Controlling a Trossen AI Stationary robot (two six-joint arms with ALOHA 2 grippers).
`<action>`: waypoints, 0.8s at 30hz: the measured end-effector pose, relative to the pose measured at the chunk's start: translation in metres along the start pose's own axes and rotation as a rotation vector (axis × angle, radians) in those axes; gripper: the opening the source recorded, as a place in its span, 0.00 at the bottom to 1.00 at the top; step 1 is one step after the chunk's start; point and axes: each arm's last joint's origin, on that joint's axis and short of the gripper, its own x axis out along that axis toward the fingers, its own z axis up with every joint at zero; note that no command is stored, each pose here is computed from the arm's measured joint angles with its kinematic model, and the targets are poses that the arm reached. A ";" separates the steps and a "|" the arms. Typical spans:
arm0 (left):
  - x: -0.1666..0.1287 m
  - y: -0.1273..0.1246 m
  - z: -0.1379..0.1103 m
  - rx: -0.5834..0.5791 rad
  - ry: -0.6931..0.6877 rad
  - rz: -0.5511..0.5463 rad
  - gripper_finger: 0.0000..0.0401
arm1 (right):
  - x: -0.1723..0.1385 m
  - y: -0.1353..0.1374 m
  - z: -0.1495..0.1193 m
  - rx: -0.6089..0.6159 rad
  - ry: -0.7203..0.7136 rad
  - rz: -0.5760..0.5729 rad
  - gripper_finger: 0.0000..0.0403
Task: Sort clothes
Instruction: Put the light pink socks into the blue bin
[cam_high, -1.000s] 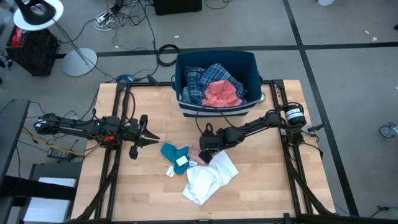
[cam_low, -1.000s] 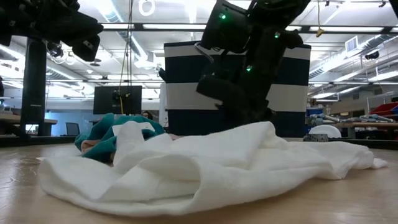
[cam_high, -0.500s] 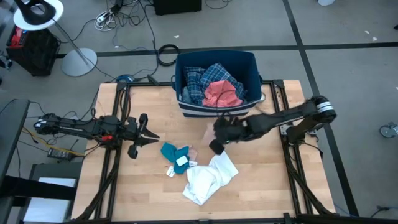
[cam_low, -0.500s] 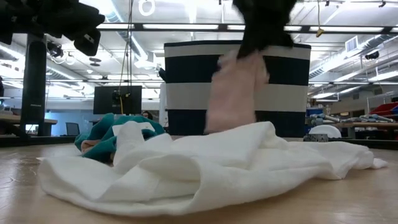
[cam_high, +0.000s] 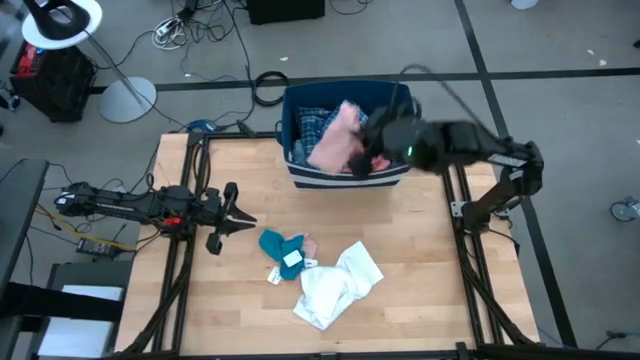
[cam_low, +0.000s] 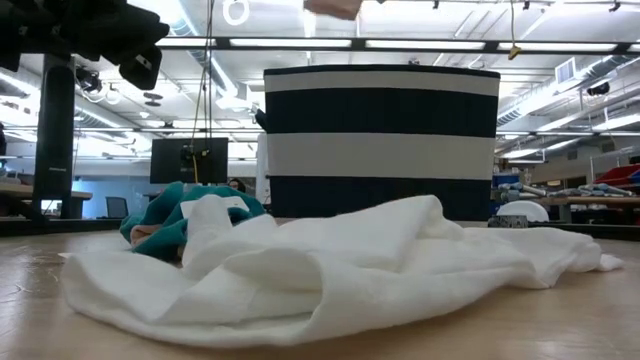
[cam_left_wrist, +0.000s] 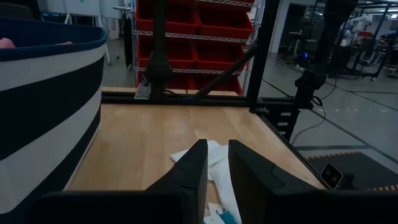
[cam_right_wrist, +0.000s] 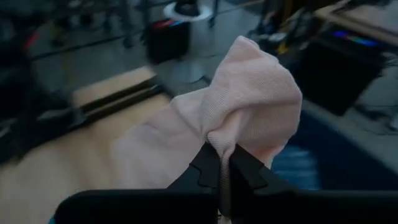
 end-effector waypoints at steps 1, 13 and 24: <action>0.000 0.000 0.000 0.000 -0.001 0.000 0.17 | 0.003 -0.007 0.004 0.008 -0.010 -0.022 0.01; 0.000 0.000 0.000 -0.001 0.003 0.000 0.17 | 0.118 -0.054 -0.023 0.085 0.383 -0.050 0.01; 0.000 0.000 0.000 -0.002 0.004 0.000 0.17 | 0.251 -0.064 -0.111 0.226 0.901 -0.012 0.01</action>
